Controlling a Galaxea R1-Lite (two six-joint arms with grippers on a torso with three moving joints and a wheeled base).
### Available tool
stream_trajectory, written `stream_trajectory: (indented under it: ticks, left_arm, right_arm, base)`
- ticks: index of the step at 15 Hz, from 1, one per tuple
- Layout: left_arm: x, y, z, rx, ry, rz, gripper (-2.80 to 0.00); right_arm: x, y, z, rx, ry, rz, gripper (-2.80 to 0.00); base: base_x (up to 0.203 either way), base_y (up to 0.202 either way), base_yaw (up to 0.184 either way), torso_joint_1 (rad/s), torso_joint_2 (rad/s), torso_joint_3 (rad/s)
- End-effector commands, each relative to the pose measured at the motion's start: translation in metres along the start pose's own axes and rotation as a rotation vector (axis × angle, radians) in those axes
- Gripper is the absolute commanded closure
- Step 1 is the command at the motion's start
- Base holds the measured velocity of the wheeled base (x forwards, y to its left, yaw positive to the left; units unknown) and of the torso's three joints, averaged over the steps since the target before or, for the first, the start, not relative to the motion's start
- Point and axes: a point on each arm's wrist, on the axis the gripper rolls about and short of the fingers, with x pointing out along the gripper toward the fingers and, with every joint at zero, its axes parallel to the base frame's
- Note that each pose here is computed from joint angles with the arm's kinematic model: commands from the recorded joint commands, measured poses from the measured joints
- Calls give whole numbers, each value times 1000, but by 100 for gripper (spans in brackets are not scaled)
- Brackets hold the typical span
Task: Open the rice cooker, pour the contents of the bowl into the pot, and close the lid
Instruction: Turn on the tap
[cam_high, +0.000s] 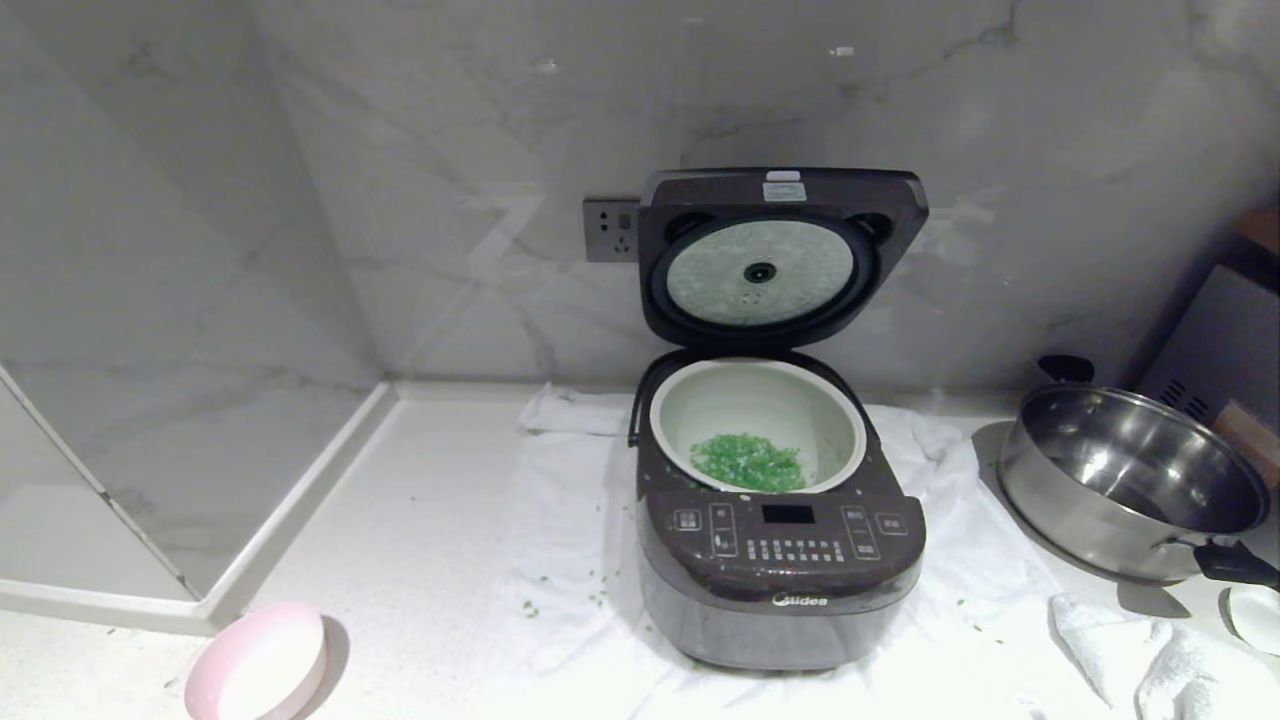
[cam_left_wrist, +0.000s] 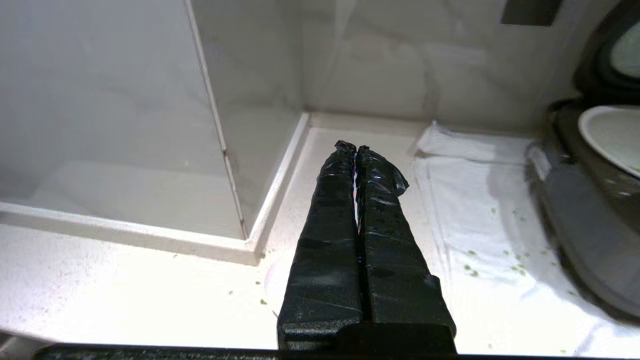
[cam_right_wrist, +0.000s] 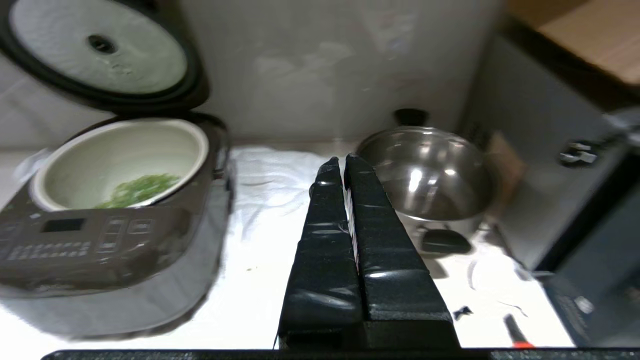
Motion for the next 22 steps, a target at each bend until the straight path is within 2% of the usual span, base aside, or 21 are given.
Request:
stream_trajectory:
  ticks: [1, 3, 5, 7, 9, 11, 13, 15, 16, 17, 19, 22]
  left_arm:
    - [-10, 0, -17, 2, -102, 46, 0]
    - [-9, -1, -27, 38, -92, 58, 0]
    - [-14, -1, -38, 41, -102, 66, 0]
    - [-19, 0, -50, 46, -88, 68, 0]
    - [-22, -1, -59, 54, -79, 38, 0]
    - [-21, -2, -72, 68, -54, -4, 0]
    - [-22, -3, -86, 72, -46, -9, 0]
    - [-19, -3, -94, 74, -37, -34, 0]
    - [-19, -4, -95, 75, -34, -56, 0]
    - [-18, -4, -98, 75, -22, -59, 0]
    - [-14, -5, -109, 78, 14, -60, 0]
    - [-10, -5, -119, 74, 16, -64, 0]
  right_arm:
    - [-15, -3, -6, 7, -52, -75, 0]
    - [-19, -2, -5, -20, -60, -161, 0]
    - [-26, 1, -9, -68, -74, -247, 0]
    - [-36, 1, -15, -78, -113, -239, 0]
    - [-36, 1, -14, -5, -128, -223, 0]
    - [-39, 2, -8, 14, -153, -152, 0]
    - [-47, 1, 3, 6, -183, -131, 0]
    - [-65, -7, 4, -21, -131, -40, 0]
    - [-75, -10, 2, -44, -119, -38, 0]
    - [-82, -9, -2, -69, -141, -53, 0]
    - [-83, -8, -21, -109, -124, -74, 0]
    - [-77, -6, -56, -126, -69, -65, 0]
  base:
    - [0, 0, 0, 0, 0, 0]
    - [0, 0, 0, 0, 0, 0]
    - [0, 0, 0, 0, 0, 0]
    - [0, 0, 0, 0, 0, 0]
    - [0, 0, 0, 0, 0, 0]
    - [0, 0, 0, 0, 0, 0]
    - [0, 0, 0, 0, 0, 0]
    - [0, 0, 0, 0, 0, 0]
    - [0, 0, 0, 0, 0, 0]
    - [0, 0, 0, 0, 0, 0]
    - [0, 0, 0, 0, 0, 0]
    - [0, 0, 0, 0, 0, 0]
